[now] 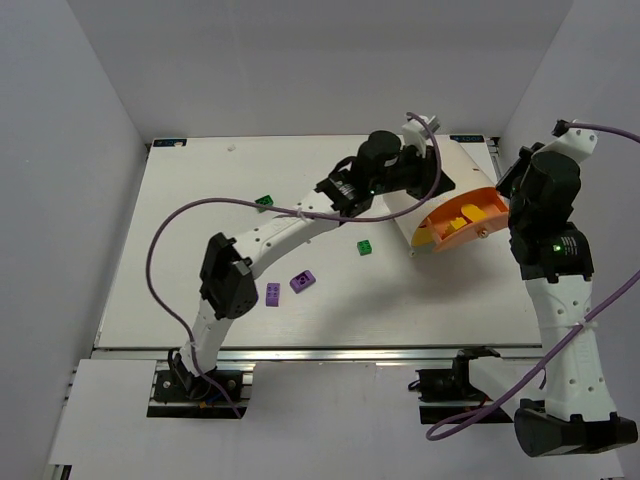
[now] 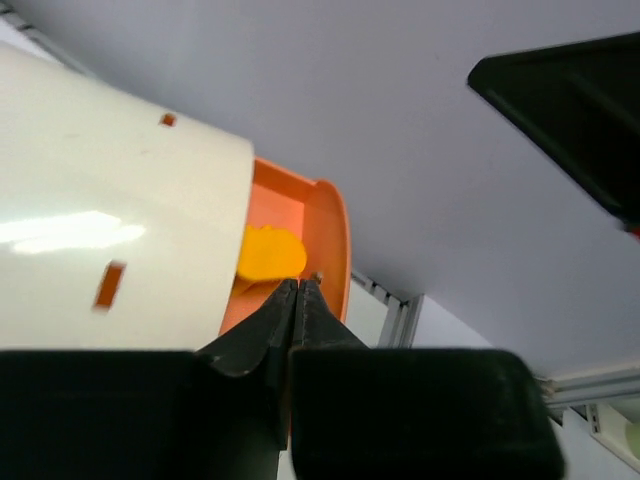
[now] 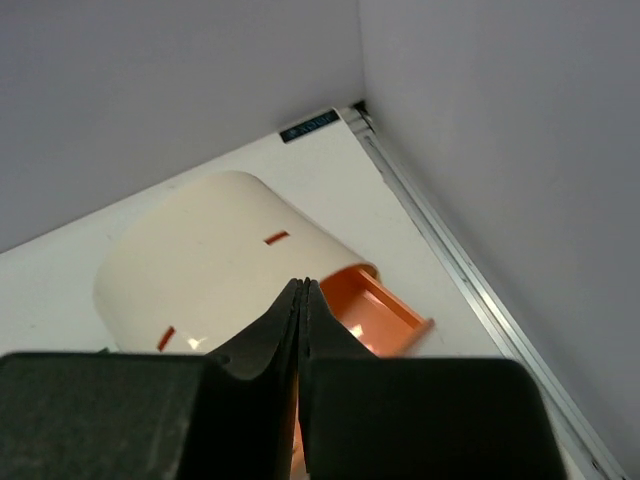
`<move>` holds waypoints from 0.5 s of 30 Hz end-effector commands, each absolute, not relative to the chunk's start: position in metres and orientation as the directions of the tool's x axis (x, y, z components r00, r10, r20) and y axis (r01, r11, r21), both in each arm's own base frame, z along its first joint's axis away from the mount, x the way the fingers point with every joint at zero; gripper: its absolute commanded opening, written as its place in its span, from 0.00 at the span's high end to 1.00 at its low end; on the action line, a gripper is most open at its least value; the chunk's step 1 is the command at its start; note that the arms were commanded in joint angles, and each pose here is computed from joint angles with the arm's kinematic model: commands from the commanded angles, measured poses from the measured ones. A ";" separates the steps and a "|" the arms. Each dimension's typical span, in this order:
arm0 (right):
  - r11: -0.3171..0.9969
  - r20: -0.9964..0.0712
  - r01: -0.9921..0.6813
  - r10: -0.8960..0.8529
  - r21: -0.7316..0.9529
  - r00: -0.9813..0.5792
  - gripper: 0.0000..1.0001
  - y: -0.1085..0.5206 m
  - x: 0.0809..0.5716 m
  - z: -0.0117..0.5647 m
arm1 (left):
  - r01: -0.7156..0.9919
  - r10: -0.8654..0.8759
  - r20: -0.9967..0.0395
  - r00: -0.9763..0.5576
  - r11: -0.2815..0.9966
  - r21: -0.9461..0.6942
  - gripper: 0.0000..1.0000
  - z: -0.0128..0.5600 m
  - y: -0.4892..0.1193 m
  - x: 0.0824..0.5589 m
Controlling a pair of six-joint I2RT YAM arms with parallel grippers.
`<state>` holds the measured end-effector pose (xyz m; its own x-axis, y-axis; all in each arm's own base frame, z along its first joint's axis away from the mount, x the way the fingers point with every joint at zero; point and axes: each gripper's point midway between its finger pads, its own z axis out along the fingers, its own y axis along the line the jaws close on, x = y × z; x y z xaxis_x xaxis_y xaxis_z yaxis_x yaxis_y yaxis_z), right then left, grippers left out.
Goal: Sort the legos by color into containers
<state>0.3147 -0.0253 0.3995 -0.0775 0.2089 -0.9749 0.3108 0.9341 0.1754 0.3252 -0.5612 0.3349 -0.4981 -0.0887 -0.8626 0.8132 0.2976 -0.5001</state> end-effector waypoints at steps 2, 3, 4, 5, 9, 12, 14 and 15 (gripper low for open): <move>0.866 -0.960 0.474 0.248 0.160 -0.130 1.00 -0.053 0.300 0.378 | 0.797 -0.177 -0.909 -0.378 0.437 -0.416 0.85 0.402 -0.486 0.323; 0.870 -0.953 0.474 0.246 0.136 -0.177 1.00 -0.053 0.298 0.367 | 0.798 -0.189 -0.915 -0.357 0.447 -0.404 0.81 0.419 -0.466 0.312; 0.892 -0.944 0.430 0.253 0.142 -0.214 1.00 -0.044 0.299 0.361 | 0.786 -0.178 -0.915 -0.362 0.469 -0.402 0.78 0.412 -0.454 0.312; 0.913 -0.933 0.386 0.246 0.132 -0.263 1.00 -0.036 0.302 0.352 | 0.778 -0.170 -0.915 -0.366 0.484 -0.402 0.75 0.406 -0.441 0.311; 0.975 -0.897 0.161 0.203 0.151 -0.392 1.00 0.004 0.304 0.331 | 0.742 -0.093 -0.895 -0.435 0.526 -0.415 0.64 0.357 -0.402 0.288; 0.974 -0.869 0.179 0.205 0.137 -0.450 1.00 0.000 0.300 0.317 | 0.713 -0.063 -0.879 -0.472 0.559 -0.423 0.58 0.337 -0.379 0.272; 0.975 -0.843 0.194 0.195 0.110 -0.501 1.00 -0.004 0.295 0.304 | 0.692 -0.082 -0.875 -0.477 0.579 -0.431 0.50 0.337 -0.361 0.265; 0.976 -0.832 0.192 0.190 0.102 -0.522 1.00 -0.005 0.292 0.298 | 0.673 -0.091 -0.874 -0.478 0.601 -0.431 0.47 0.332 -0.354 0.266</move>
